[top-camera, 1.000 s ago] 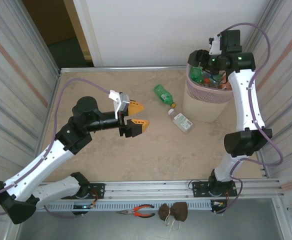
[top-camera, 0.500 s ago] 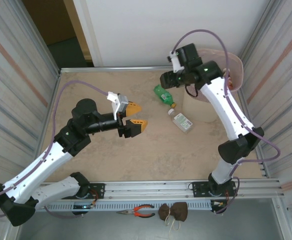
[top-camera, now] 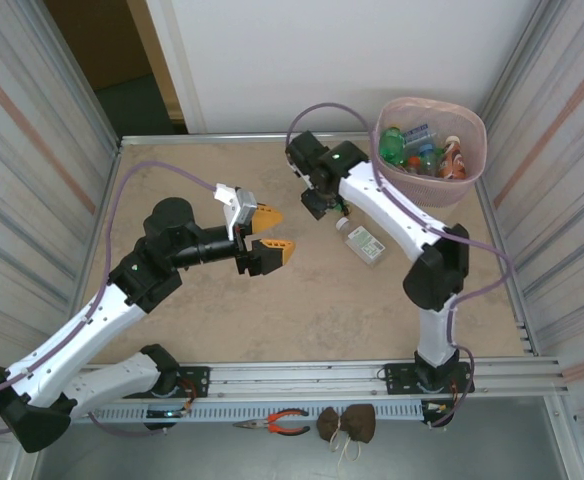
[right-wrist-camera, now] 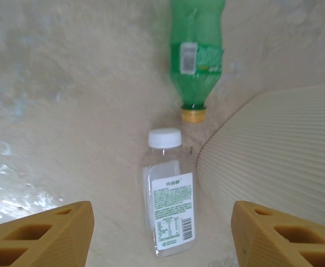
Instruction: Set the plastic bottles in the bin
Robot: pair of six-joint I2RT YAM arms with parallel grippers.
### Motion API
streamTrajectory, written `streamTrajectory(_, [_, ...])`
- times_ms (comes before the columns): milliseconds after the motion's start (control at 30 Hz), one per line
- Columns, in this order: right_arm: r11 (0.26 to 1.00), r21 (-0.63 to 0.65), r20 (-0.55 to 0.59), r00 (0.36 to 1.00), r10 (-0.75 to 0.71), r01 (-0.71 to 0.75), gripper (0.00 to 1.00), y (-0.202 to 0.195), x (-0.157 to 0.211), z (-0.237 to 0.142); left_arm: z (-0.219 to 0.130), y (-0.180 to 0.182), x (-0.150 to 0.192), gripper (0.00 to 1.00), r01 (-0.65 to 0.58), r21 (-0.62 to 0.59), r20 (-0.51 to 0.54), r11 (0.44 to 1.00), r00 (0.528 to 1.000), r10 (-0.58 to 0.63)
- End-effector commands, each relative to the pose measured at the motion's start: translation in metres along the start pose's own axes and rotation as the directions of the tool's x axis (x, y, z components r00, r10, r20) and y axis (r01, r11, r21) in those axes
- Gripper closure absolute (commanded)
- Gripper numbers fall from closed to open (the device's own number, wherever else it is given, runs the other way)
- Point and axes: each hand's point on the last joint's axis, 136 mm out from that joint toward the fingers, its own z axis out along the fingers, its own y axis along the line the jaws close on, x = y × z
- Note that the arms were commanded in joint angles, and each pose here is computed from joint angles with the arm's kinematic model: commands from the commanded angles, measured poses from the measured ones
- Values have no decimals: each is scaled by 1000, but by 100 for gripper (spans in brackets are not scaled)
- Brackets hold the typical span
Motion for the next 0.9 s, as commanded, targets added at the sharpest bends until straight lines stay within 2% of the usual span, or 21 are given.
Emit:
streamTrajectory(0, [995,52,-132,988,-75,82,35,-1,20,26,-8,2,-1,20,8,-27,18,1000,1000,-7])
streamTrajectory(333, [997,-4,-316,946,-74,76,33,15,38,102,-8,3,0,20,16,-30,21,999,1000,-15])
streamTrajectory(867, [998,-45,-409,911,-52,37,34,14,48,156,-11,4,2,20,21,-42,23,999,1000,-20])
